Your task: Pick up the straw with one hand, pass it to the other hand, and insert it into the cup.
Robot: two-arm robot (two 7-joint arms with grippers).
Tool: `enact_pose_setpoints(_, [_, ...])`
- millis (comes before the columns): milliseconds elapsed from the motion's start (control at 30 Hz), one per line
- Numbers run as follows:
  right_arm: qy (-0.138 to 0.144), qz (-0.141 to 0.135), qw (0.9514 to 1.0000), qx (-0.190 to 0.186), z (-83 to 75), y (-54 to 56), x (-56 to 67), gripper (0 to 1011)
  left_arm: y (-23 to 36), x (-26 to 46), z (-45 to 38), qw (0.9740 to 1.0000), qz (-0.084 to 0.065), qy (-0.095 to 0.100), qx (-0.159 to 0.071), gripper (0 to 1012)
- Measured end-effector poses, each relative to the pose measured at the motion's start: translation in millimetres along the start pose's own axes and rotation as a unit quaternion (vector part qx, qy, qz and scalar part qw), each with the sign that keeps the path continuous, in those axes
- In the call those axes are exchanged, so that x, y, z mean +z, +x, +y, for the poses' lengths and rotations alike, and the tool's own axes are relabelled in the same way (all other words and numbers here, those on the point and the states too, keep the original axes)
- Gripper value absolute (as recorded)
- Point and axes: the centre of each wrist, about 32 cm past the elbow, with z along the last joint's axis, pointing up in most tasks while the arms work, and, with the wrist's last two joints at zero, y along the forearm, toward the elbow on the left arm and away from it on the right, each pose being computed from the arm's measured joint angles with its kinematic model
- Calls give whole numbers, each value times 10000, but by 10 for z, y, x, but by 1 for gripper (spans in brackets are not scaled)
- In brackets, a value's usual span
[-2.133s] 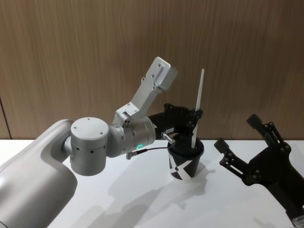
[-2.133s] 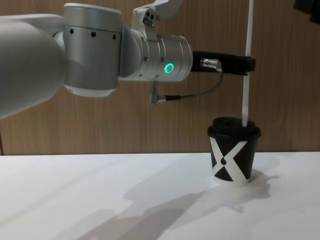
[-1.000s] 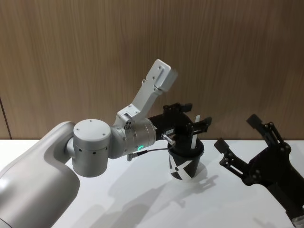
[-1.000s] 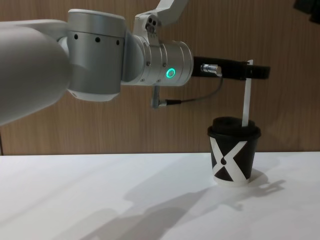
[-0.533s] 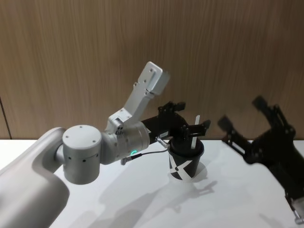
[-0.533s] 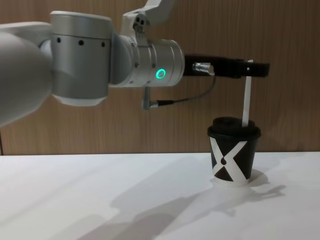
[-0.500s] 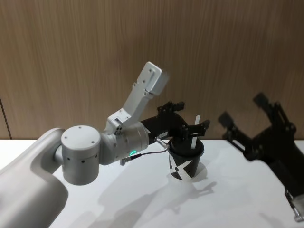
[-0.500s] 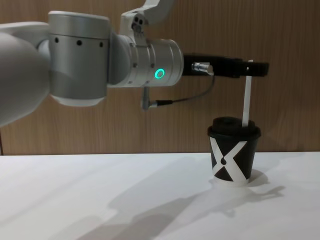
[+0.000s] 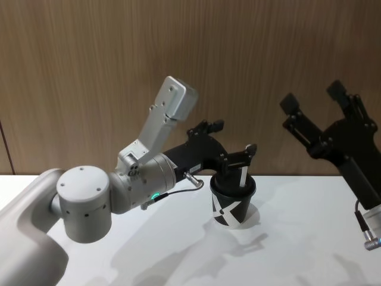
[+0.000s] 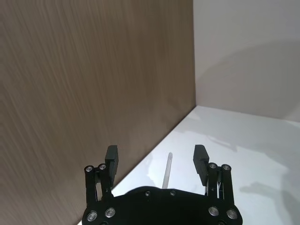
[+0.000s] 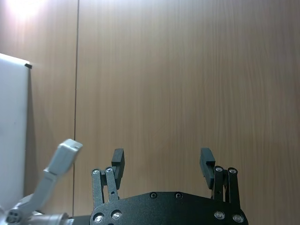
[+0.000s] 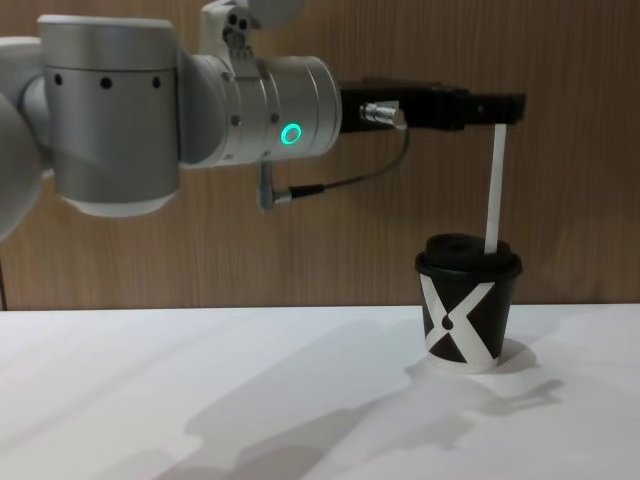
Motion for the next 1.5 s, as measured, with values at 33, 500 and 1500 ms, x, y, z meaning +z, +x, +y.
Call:
enact_pose_setpoints(33, [-25, 5, 10000, -12, 4, -2, 9, 1001, -12, 2, 23, 10000, -30, -66, 38, 1003])
enact_pose_setpoints(500, [-741, 60, 9972, 57, -96, 19, 100, 1001, -104, 44, 192, 9971, -247, -576, 433, 1003])
enact_pose_setpoints(1500, [-1338, 151, 9904, 296, -275, 67, 66, 1001, -173, 107, 332, 9956, -202, -725, 555, 1003])
